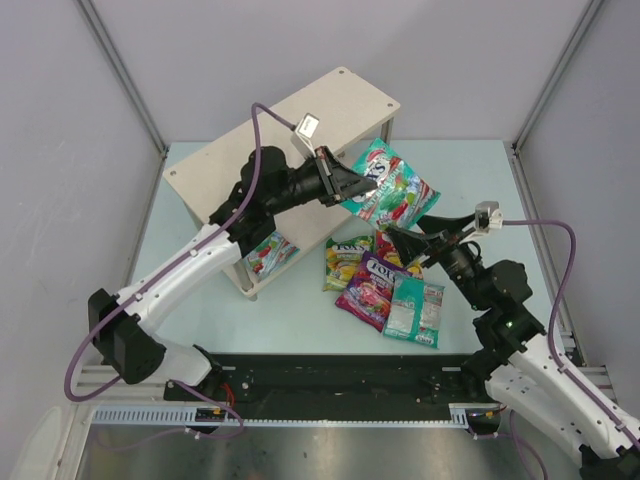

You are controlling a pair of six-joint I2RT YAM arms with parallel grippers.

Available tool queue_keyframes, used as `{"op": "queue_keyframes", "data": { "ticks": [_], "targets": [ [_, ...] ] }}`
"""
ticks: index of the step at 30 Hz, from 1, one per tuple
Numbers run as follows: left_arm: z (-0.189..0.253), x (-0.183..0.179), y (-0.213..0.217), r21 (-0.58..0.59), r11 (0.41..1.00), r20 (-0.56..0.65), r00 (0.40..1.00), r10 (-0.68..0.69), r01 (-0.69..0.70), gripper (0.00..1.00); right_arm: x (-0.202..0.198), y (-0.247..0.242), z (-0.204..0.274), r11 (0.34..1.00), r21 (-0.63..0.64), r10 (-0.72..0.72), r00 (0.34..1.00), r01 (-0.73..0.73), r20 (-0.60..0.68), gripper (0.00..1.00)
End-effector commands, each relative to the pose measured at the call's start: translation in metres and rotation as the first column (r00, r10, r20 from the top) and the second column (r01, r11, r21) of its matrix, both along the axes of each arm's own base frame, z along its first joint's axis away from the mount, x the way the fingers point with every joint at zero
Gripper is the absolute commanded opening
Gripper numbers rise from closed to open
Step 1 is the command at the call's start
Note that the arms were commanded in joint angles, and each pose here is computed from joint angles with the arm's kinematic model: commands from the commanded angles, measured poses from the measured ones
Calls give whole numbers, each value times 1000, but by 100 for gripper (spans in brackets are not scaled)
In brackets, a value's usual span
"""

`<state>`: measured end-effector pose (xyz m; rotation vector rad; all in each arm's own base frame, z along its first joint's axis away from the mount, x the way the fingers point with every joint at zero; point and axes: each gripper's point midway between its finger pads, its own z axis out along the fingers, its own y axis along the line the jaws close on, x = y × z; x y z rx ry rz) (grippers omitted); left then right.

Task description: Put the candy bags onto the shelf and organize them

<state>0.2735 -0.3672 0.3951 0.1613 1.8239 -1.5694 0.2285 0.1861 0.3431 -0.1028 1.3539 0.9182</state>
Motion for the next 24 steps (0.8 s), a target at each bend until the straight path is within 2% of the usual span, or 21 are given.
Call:
{"op": "queue_keyframes", "data": {
  "ticks": [1, 7, 15, 24],
  "targets": [
    [47, -4, 18, -137, 988, 36, 996, 76, -71, 0, -6, 1, 38, 991, 112, 62, 993, -73, 99, 97],
    [59, -12, 17, -212, 977, 31, 999, 34, -27, 0, 5, 4, 35, 985, 137, 98, 992, -108, 76, 96],
    [63, -21, 16, -241, 971, 26, 1000, -3, 9, 0, 16, 7, 41, 969, 194, 139, 987, -152, 80, 96],
    [74, -26, 19, -255, 966, 48, 999, -16, 28, 0, 31, 12, 29, 968, 193, 152, 987, -158, 45, 96]
  ]
}}
